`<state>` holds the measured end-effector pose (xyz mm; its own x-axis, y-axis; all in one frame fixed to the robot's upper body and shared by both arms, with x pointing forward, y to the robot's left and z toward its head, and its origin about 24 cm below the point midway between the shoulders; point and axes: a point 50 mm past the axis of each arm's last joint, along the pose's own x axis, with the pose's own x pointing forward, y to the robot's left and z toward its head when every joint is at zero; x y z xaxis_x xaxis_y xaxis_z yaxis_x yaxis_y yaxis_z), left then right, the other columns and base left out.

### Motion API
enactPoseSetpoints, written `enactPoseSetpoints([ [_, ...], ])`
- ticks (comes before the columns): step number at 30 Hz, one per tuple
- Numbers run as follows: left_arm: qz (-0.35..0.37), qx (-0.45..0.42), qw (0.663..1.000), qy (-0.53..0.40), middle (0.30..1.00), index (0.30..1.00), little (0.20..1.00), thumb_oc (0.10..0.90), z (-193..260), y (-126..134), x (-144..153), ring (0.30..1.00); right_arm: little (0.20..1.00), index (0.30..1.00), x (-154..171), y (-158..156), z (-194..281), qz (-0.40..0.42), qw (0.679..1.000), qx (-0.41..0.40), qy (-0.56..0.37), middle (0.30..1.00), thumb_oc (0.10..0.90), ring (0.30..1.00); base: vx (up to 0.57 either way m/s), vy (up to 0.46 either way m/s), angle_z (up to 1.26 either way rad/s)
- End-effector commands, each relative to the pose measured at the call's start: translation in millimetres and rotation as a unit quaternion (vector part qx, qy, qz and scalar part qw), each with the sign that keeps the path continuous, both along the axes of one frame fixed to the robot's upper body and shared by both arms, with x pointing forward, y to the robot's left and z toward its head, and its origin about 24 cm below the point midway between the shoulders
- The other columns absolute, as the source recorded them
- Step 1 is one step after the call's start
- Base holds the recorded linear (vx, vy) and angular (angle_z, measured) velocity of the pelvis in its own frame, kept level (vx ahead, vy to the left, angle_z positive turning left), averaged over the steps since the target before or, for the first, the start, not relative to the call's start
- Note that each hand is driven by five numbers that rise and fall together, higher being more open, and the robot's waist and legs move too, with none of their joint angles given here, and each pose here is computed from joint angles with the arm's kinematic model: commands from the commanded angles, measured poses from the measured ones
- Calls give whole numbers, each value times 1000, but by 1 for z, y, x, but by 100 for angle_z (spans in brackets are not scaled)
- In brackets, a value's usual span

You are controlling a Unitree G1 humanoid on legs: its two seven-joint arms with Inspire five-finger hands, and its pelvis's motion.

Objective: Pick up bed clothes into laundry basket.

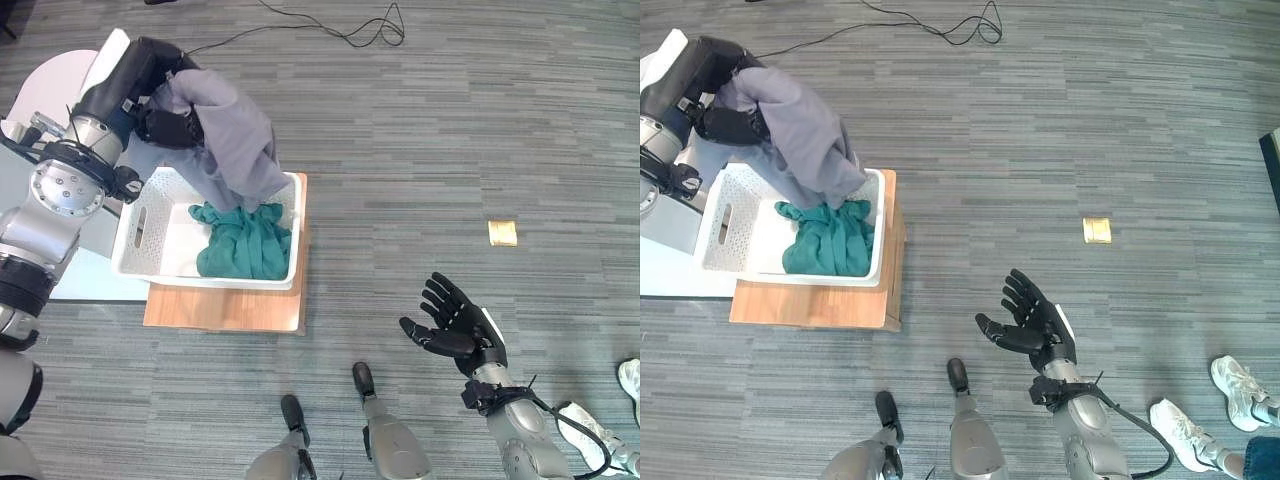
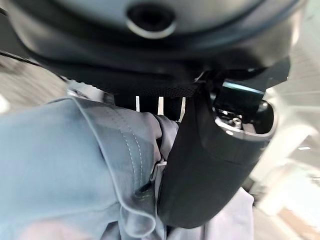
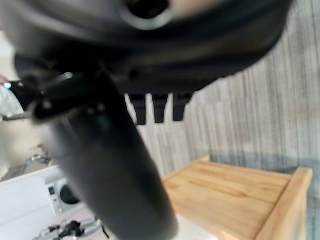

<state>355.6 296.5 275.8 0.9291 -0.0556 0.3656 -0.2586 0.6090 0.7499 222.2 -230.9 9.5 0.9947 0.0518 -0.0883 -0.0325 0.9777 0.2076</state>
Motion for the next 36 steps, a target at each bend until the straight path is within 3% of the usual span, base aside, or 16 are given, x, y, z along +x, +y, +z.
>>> enactPoseSetpoints([
  [1,48,-26,987,-151,300,300,300,400,73,19,-19,300,900,900,3,-12,35,-15,995,-20,-98,900,800,900,-11,33,0],
  [4,73,-25,988,-135,300,300,300,400,62,29,-19,300,900,900,2,-11,34,-15,995,-18,-97,900,800,900,0,0,0],
  [8,120,-39,990,-60,300,300,300,400,16,44,-7,300,900,900,4,-7,34,-7,995,-22,-95,900,800,900,0,0,0],
  [17,152,-76,985,31,300,300,300,400,-34,32,20,300,900,900,14,12,42,30,993,-18,-113,900,800,900,0,0,0],
  [18,151,-74,985,32,761,761,761,707,-35,28,23,761,900,900,14,14,41,34,993,-18,-111,900,800,900,-3,-2,-3],
  [19,151,-74,985,31,900,900,900,800,-34,27,23,900,900,900,14,14,41,34,993,-18,-111,900,800,900,0,0,0],
  [24,92,-45,995,-12,900,900,900,800,-20,-4,28,900,900,900,10,10,37,33,994,-25,-99,900,800,900,0,0,0],
  [27,-22,-65,991,-113,900,900,900,800,5,-35,5,900,900,900,7,4,33,19,995,-40,-88,900,800,900,3,-50,4],
  [30,-119,-158,970,-140,900,900,900,800,-12,-27,-37,900,900,900,4,-5,32,-2,995,-54,-84,900,800,900,27,-40,50],
  [34,-148,-221,958,-103,900,900,900,800,-44,-4,-71,900,900,900,1,-10,34,-10,994,-53,-91,900,800,900,42,-13,22],
  [35,-165,-272,944,-85,900,900,900,800,-60,-1,-77,900,900,900,-1,-12,34,-15,994,-48,-93,900,800,900,58,-32,24],
  [36,-195,-382,902,-53,900,900,900,800,-96,1,-90,900,900,900,-4,-19,35,-36,994,-44,-96,900,800,900,58,-32,19],
])
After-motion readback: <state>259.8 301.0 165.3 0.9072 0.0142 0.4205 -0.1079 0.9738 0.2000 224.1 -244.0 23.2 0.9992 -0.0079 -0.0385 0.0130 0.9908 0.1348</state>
